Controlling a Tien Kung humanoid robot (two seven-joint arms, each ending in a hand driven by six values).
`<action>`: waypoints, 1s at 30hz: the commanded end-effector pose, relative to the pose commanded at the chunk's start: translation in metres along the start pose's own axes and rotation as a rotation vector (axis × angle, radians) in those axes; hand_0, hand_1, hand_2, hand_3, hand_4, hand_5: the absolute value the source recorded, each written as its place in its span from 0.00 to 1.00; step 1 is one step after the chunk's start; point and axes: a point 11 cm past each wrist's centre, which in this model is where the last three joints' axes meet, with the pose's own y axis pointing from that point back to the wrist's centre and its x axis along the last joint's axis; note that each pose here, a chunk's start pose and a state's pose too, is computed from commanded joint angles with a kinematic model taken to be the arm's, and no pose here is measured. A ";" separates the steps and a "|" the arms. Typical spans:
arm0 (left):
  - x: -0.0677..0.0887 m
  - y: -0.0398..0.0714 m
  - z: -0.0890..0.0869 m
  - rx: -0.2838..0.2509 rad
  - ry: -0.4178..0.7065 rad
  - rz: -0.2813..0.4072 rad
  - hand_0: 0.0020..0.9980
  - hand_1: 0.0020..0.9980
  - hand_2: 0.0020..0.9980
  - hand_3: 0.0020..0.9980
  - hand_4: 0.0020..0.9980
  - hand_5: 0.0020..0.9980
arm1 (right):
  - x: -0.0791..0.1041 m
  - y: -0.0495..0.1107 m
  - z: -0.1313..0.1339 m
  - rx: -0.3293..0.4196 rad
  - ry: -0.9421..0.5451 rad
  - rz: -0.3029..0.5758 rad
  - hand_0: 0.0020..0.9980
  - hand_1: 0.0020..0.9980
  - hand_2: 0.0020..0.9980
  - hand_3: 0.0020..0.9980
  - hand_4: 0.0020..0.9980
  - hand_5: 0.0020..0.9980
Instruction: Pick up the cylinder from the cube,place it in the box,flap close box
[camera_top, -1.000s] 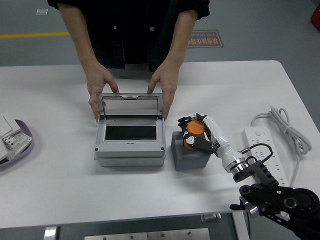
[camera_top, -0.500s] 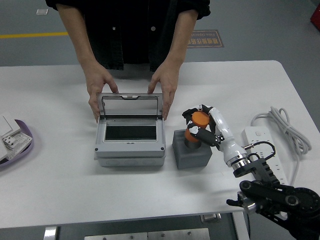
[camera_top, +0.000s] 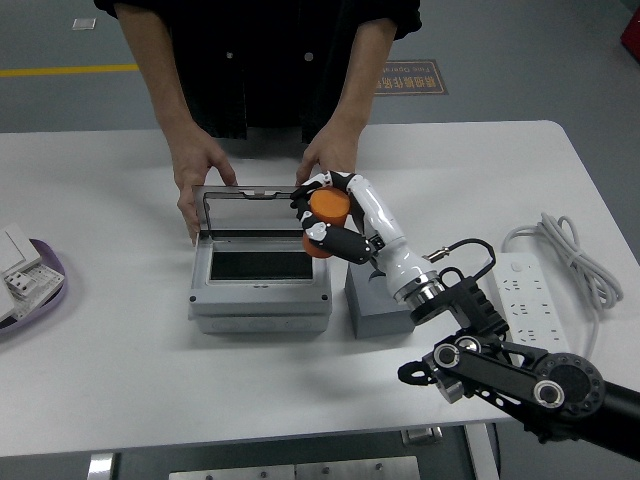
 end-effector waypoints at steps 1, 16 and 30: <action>0.001 0.000 -0.001 0.002 0.000 0.001 0.51 0.56 0.56 0.59 0.70 0.28 | -0.005 -0.003 -0.002 -0.006 0.016 -0.013 0.10 0.22 0.41 0.34 0.00 0.00; 0.008 0.000 -0.003 0.016 -0.006 0.010 0.51 0.56 0.56 0.59 0.71 0.30 | -0.056 -0.030 0.008 -0.160 0.519 -0.210 0.01 0.19 0.42 0.36 0.00 0.00; 0.015 0.000 -0.006 0.019 -0.004 0.025 0.51 0.56 0.56 0.59 0.71 0.31 | -0.056 -0.036 0.014 -0.128 0.667 -0.161 0.26 0.41 0.50 0.49 0.33 0.00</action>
